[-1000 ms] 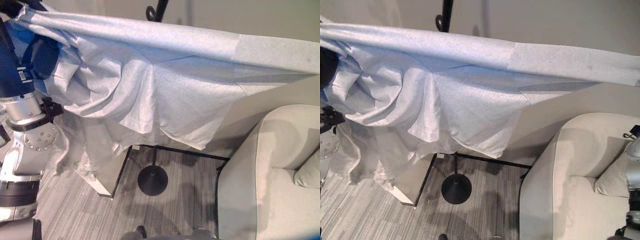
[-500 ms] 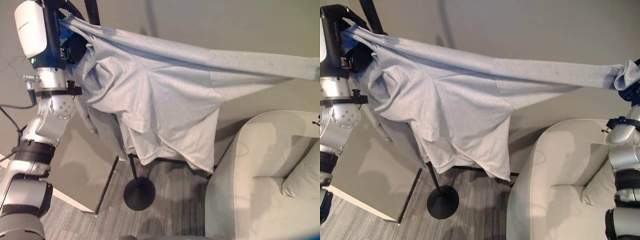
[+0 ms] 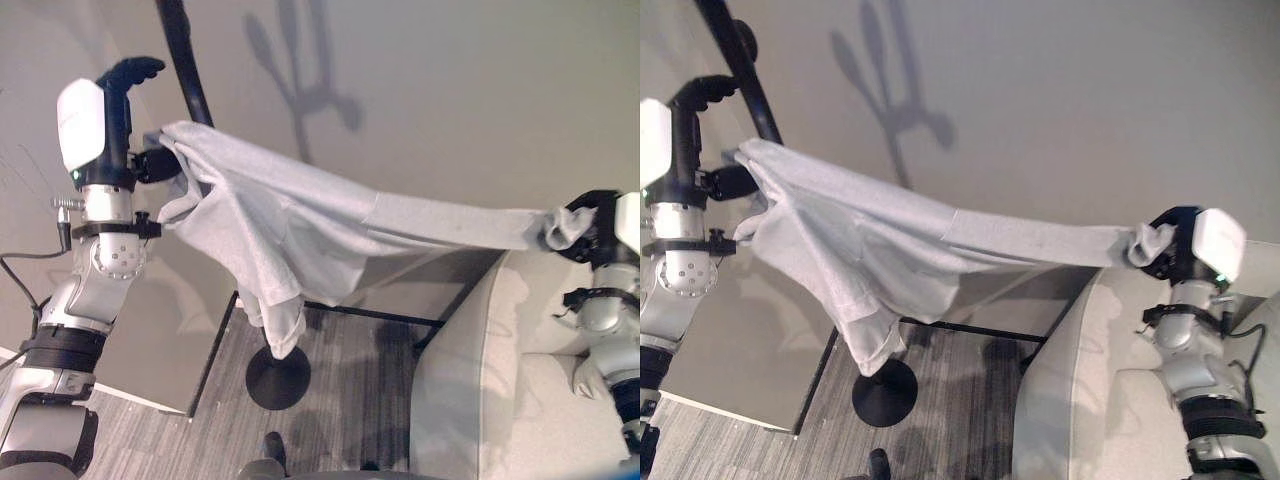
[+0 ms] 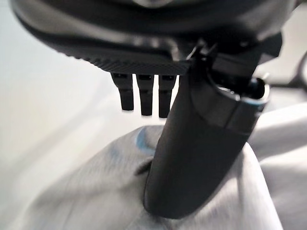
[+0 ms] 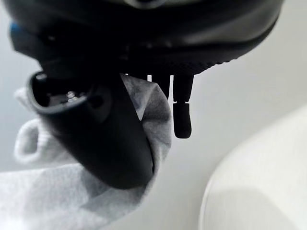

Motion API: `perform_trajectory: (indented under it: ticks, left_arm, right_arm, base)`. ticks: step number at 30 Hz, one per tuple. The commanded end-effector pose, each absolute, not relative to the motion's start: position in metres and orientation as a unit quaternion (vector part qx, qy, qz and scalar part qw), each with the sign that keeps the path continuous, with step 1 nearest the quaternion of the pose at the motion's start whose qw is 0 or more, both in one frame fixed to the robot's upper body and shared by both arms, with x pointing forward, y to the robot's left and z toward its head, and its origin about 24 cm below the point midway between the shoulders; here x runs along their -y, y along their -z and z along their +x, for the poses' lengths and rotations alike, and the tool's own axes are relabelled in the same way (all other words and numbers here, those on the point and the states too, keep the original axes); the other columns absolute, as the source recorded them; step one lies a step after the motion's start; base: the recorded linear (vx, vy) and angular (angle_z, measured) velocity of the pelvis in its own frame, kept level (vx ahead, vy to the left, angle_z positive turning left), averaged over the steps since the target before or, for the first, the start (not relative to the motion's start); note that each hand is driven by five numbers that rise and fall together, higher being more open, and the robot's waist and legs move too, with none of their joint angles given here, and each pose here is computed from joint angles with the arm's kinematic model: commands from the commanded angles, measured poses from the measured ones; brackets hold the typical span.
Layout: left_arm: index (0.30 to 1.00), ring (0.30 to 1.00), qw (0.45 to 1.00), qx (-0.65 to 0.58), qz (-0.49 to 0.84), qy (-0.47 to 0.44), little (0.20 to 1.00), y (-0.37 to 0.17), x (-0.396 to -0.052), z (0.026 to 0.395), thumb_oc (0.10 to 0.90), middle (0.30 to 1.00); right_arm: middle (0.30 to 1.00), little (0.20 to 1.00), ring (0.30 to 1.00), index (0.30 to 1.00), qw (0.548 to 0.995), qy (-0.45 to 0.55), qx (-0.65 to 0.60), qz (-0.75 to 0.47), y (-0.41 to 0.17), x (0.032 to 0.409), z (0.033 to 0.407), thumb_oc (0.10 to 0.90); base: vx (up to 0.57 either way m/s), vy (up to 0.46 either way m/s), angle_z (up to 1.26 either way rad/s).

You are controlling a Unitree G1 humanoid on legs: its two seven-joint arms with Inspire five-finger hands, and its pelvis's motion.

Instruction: Hang the clothes on the sofa on the clothes rack.

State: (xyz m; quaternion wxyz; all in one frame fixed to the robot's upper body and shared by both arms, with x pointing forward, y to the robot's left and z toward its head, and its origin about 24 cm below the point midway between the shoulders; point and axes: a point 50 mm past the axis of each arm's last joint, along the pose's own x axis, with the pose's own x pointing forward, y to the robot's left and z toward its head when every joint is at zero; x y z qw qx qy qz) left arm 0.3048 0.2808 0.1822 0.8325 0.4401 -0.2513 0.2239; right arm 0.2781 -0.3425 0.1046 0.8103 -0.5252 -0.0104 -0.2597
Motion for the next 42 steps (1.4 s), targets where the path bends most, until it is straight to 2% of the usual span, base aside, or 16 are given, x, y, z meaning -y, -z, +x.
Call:
perform_trajectory:
  ticks: [1, 2, 5, 7, 8, 10, 12, 15, 20, 23, 27, 28, 29, 36, 38, 42]
  left_arm:
    - [0.900, 0.900, 0.823, 0.325, 0.383, -0.266, 0.900, -0.211, -0.282, 0.296, 0.800, 0.900]
    - [0.900, 0.900, 0.842, 0.308, 0.351, -0.268, 0.900, -0.196, -0.279, 0.293, 0.800, 0.900]
    - [0.900, 0.900, 0.853, 0.299, 0.332, -0.268, 0.900, -0.187, -0.278, 0.291, 0.800, 0.900]
    - [0.900, 0.900, 0.892, 0.257, 0.254, -0.273, 0.900, -0.156, -0.272, 0.288, 0.800, 0.900]
    - [0.900, 0.900, 0.922, 0.227, 0.165, -0.265, 0.900, -0.134, -0.262, 0.287, 0.800, 0.900]
    - [0.900, 0.900, 0.935, 0.211, 0.120, -0.259, 0.900, -0.124, -0.258, 0.287, 0.800, 0.900]
    - [0.900, 0.900, 0.960, 0.161, -0.044, -0.227, 0.900, -0.091, -0.256, 0.274, 0.800, 0.900]
    - [0.900, 0.900, 0.963, 0.129, -0.068, -0.225, 0.900, -0.073, -0.255, 0.268, 0.800, 0.900]
    - [0.900, 0.900, 0.954, 0.041, -0.195, -0.225, 0.900, -0.029, -0.246, 0.247, 0.800, 0.900]
    - [0.900, 0.900, 0.950, 0.031, -0.207, -0.231, 0.900, -0.024, -0.247, 0.244, 0.800, 0.900]
    - [0.900, 0.900, 0.939, 0.011, -0.238, -0.248, 0.900, -0.009, -0.250, 0.233, 0.800, 0.900]
    - [0.900, 0.900, 0.937, 0.013, -0.248, -0.247, 0.900, -0.009, -0.249, 0.232, 0.800, 0.900]
    - [0.900, 0.900, 0.937, 0.014, -0.253, -0.242, 0.900, -0.009, -0.248, 0.232, 0.800, 0.900]
    - [0.900, 0.900, 0.954, -0.026, -0.212, -0.210, 0.900, 0.012, -0.253, 0.222, 0.800, 0.900]
    - [0.900, 0.900, 0.964, -0.078, -0.164, -0.197, 0.900, 0.030, -0.255, 0.215, 0.800, 0.900]
    - [0.900, 0.900, 0.939, -0.195, -0.171, -0.224, 0.900, 0.078, -0.255, 0.187, 0.800, 0.900]
  right_arm:
    - [0.300, 0.300, 0.300, 0.300, 0.789, 0.272, 0.117, -0.538, -0.154, 0.332, 0.292, 0.400]
    - [0.300, 0.300, 0.300, 0.300, 0.812, 0.250, 0.096, -0.518, -0.133, 0.321, 0.294, 0.400]
    - [0.300, 0.300, 0.300, 0.300, 0.823, 0.238, 0.084, -0.508, -0.121, 0.314, 0.294, 0.400]
    - [0.300, 0.300, 0.300, 0.300, 0.858, 0.206, 0.042, -0.469, -0.083, 0.294, 0.294, 0.400]
    - [0.300, 0.300, 0.300, 0.300, 0.882, 0.188, 0.022, -0.431, -0.062, 0.276, 0.293, 0.400]
    - [0.300, 0.300, 0.300, 0.300, 0.893, 0.178, 0.014, -0.413, -0.054, 0.267, 0.292, 0.400]
    - [0.300, 0.300, 0.300, 0.300, 0.914, 0.134, 0.008, -0.384, -0.040, 0.242, 0.291, 0.400]
    - [0.300, 0.300, 0.300, 0.300, 0.919, 0.102, 0.000, -0.380, -0.030, 0.229, 0.287, 0.400]
    - [0.300, 0.300, 0.300, 0.300, 0.925, 0.044, -0.012, -0.377, -0.017, 0.209, 0.279, 0.400]
    - [0.300, 0.300, 0.300, 0.300, 0.928, 0.040, -0.014, -0.371, -0.016, 0.206, 0.278, 0.400]
    - [0.300, 0.300, 0.300, 0.300, 0.954, 0.021, -0.029, -0.299, -0.007, 0.195, 0.268, 0.400]
    - [0.552, 0.552, 0.552, 0.552, 0.958, 0.012, -0.032, -0.286, -0.005, 0.192, 0.266, 0.568]
    - [0.900, 0.900, 0.900, 0.900, 0.961, 0.004, -0.036, -0.274, -0.003, 0.189, 0.264, 0.800]
    - [0.900, 0.900, 0.900, 0.900, 0.976, -0.051, -0.031, -0.208, -0.003, 0.176, 0.257, 0.800]
    - [0.900, 0.900, 0.900, 0.900, 0.977, -0.063, -0.037, -0.199, -0.002, 0.178, 0.255, 0.800]
    - [0.900, 0.900, 0.900, 0.900, 0.978, -0.071, -0.056, -0.188, 0.004, 0.187, 0.248, 0.800]
  base:
    - [0.02, 0.029, 0.05]
    - [0.02, 0.029, 0.06]
    - [0.01, 0.019, 0.05]
    - [0.01, 0.009, 0.02]
    - [0.00, 0.000, 0.00]
    - [0.00, 0.001, 0.02]
    - [0.00, 0.015, 0.04]
    - [0.00, 0.000, 0.00]
    - [0.00, 0.000, 0.00]
    - [0.00, 0.000, 0.00]
    - [0.00, 0.000, 0.00]
    - [0.00, 0.000, 0.00]
    - [0.00, 0.000, 0.00]
    - [0.00, 0.000, 0.00]
    - [0.00, 0.000, 0.00]
    - [0.00, 0.000, 0.00]
